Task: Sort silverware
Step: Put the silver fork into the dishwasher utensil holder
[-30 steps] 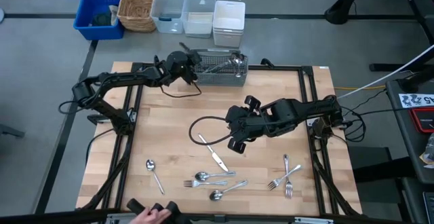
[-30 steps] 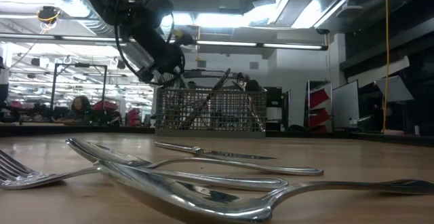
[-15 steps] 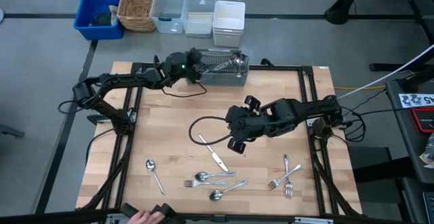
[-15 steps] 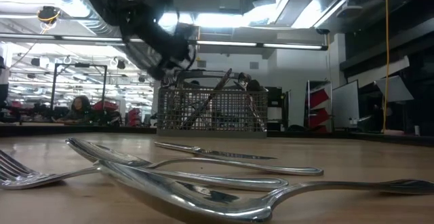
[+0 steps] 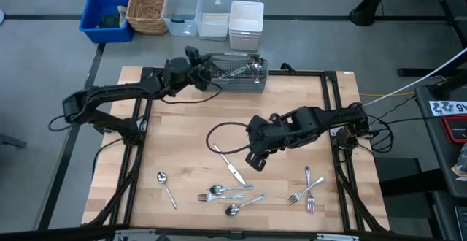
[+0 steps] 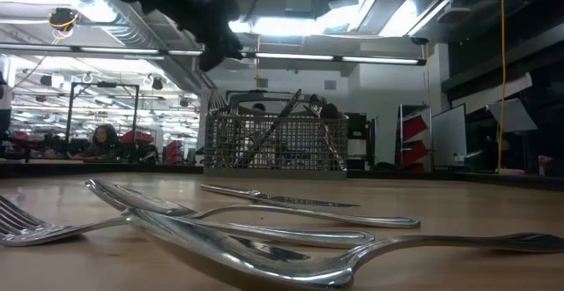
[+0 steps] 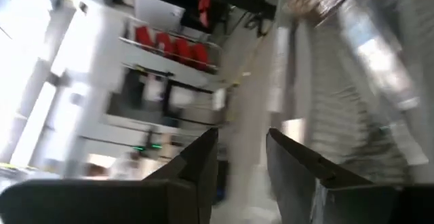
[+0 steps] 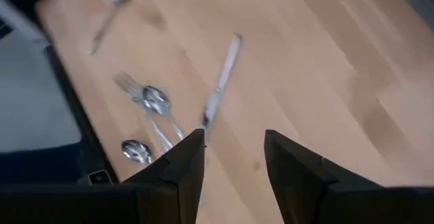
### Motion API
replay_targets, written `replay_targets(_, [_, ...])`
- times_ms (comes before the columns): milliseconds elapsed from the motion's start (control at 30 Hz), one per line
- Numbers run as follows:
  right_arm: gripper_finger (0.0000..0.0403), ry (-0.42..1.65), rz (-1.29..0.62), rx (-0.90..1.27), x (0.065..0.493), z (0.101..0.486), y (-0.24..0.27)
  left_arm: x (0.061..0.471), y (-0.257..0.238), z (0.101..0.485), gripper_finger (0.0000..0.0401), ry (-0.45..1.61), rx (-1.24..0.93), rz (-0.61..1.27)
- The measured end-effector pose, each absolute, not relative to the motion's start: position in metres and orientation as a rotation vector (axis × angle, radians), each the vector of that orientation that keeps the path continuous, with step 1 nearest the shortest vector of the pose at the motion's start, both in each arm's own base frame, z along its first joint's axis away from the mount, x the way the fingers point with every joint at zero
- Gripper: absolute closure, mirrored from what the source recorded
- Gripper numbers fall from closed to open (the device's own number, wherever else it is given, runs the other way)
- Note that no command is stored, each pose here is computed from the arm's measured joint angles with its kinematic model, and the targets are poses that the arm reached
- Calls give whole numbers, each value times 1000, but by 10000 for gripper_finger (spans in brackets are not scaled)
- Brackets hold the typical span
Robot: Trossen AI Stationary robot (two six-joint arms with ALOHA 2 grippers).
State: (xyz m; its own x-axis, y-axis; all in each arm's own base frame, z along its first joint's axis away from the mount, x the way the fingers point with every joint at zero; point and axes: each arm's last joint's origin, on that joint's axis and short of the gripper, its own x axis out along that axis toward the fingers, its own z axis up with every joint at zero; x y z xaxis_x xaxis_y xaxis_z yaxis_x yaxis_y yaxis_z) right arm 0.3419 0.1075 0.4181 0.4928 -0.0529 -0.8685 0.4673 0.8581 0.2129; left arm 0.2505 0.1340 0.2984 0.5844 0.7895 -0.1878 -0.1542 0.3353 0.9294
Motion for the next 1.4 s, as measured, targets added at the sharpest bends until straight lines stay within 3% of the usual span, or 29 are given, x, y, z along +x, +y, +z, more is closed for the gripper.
replay_targets(100, [247, 1064, -421, 534, 334, 414, 111, 245, 122, 296, 290, 713, 887, 664])
replay_targets(267, [247, 1090, -361, 500, 325, 411, 133, 239, 104, 287, 290, 694, 588, 507])
replay_targets(533, [247, 919, -450, 417, 306, 430, 134, 238, 89, 281, 290, 619, 302, 178])
replay_targets(733, [247, 860, -529, 470, 300, 434, 123, 235, 88, 276, 290, 657, 212, 171])
replay_targets(1033, [247, 1019, -638, 498, 281, 394, 117, 227, 85, 266, 290, 782, 163, 148])
replay_targets(1267, [247, 1055, -699, 559, 240, 383, 99, 224, 84, 263, 290, 826, 93, 162])
replay_targets(1400, [247, 1008, -819, 745, 214, 377, 88, 224, 84, 263, 290, 824, 25, 190])
